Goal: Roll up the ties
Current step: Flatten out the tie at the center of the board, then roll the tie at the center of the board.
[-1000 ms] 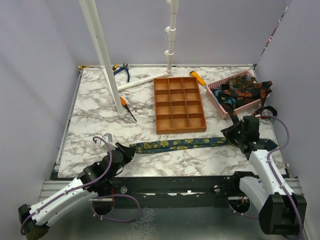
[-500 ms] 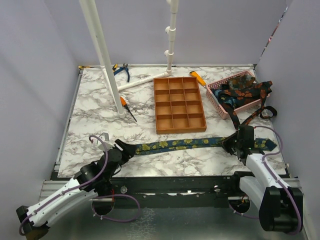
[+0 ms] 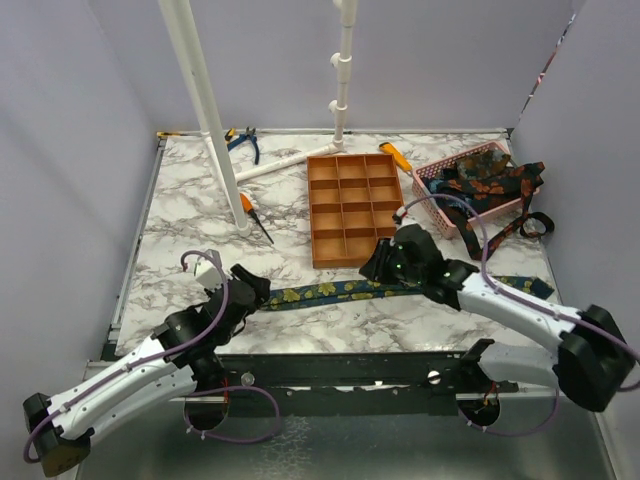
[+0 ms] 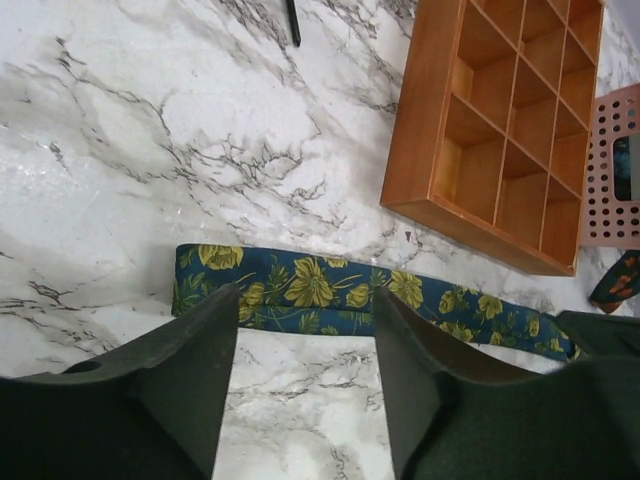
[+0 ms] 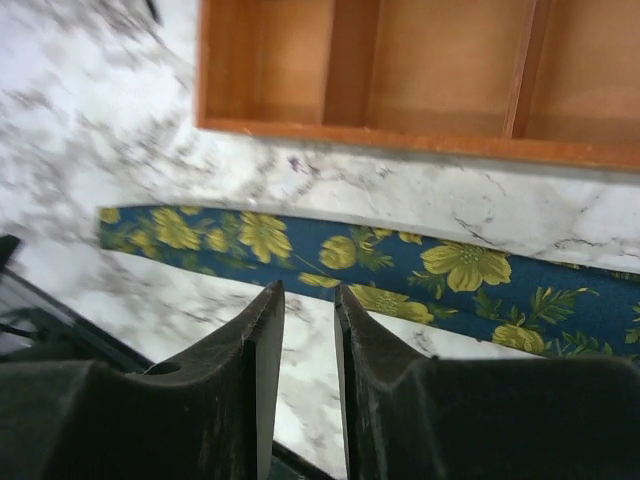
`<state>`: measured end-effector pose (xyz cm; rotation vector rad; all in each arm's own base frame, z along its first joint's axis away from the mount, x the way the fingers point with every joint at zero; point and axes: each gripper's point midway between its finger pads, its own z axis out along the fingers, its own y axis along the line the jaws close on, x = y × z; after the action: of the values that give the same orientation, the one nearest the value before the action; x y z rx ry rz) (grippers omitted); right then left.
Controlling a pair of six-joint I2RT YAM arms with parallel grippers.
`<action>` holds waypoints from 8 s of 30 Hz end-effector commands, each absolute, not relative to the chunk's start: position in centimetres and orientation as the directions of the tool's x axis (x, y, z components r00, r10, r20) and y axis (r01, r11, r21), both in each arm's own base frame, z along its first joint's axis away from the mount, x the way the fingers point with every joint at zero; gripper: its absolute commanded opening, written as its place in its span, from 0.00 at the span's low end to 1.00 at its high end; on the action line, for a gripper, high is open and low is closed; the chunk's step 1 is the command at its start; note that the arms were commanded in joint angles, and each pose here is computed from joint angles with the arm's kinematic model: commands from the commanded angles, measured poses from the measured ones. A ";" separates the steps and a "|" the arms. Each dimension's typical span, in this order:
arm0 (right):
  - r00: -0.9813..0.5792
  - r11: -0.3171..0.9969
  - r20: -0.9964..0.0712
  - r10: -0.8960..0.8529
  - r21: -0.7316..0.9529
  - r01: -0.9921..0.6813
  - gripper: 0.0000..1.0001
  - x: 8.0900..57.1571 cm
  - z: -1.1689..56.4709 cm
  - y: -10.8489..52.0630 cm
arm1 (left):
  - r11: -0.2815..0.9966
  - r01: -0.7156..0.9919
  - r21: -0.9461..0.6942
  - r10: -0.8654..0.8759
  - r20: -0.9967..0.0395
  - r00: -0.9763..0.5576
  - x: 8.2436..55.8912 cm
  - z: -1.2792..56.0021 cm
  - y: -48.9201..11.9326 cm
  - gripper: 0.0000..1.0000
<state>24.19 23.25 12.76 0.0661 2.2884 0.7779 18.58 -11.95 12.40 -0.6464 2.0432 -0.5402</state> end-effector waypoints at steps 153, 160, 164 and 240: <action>-0.875 0.873 -0.408 -0.261 0.287 -0.394 0.08 18.2 -1.0 36.0 | 0.852 -0.308 -0.423 -0.519 -0.609 -0.600 16.9 3.5 -11.5 0.64; -0.883 0.882 -0.393 -0.258 0.277 -0.381 0.06 17.5 -1.7 34.7 | 0.862 -0.323 -0.390 -0.506 -0.628 -0.592 17.2 3.1 -11.1 0.53; -0.882 0.882 -0.396 -0.255 0.279 -0.380 0.05 17.4 -1.7 34.6 | 0.859 -0.342 -0.381 -0.512 -0.631 -0.583 17.2 2.8 -10.8 0.35; -0.871 0.614 -0.489 -0.043 0.675 -0.409 0.03 19.3 3.2 45.8 | 0.895 0.032 -0.445 -0.319 -0.688 -0.653 17.6 8.3 -16.5 0.00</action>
<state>18.23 46.82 2.26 -0.4203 2.4524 1.2474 17.12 -16.95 8.46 -0.2228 2.2291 -0.6143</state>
